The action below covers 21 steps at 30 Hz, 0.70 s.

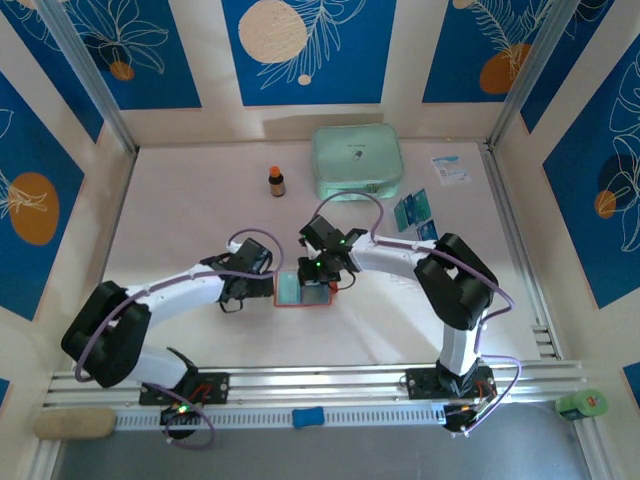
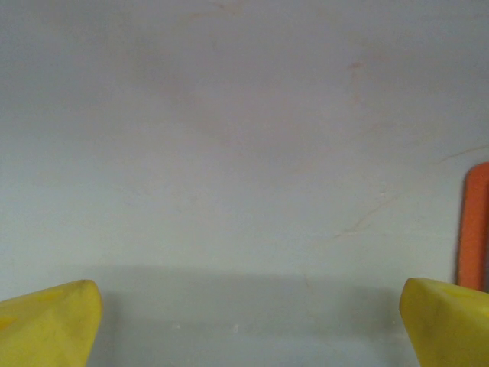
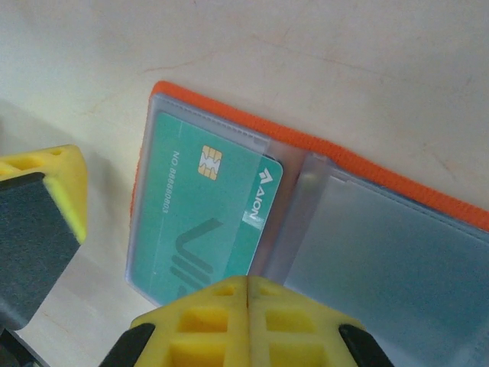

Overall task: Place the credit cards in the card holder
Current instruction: Insert the credit card into the card slot.

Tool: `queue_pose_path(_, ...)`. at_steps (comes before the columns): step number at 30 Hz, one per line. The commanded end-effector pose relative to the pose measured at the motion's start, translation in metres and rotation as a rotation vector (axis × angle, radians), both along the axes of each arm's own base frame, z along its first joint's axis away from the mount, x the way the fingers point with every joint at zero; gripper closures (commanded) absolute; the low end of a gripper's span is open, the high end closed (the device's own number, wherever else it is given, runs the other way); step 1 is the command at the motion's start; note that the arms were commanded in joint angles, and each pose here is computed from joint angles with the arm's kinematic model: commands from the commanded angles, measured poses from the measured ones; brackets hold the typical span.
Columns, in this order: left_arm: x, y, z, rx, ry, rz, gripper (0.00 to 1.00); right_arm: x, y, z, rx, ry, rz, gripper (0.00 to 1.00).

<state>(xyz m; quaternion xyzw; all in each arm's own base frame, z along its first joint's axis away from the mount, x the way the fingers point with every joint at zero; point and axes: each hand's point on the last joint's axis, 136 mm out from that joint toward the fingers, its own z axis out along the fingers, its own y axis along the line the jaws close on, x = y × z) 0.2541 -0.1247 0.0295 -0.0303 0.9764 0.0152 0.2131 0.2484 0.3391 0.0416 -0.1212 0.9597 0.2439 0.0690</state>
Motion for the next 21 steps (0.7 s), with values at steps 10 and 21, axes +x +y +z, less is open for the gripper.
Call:
queue_pose_path(10, -0.004, -0.008, -0.023, -0.015, 0.073, -0.04, 0.0, -0.008, 0.009, -0.019, -0.019, 0.053, 0.014, 1.0)
queue_pose_path(21, -0.004, -0.009, -0.027, -0.015, 0.082, -0.043, 0.0, -0.011, 0.018, -0.02, -0.015, 0.063, 0.038, 1.0)
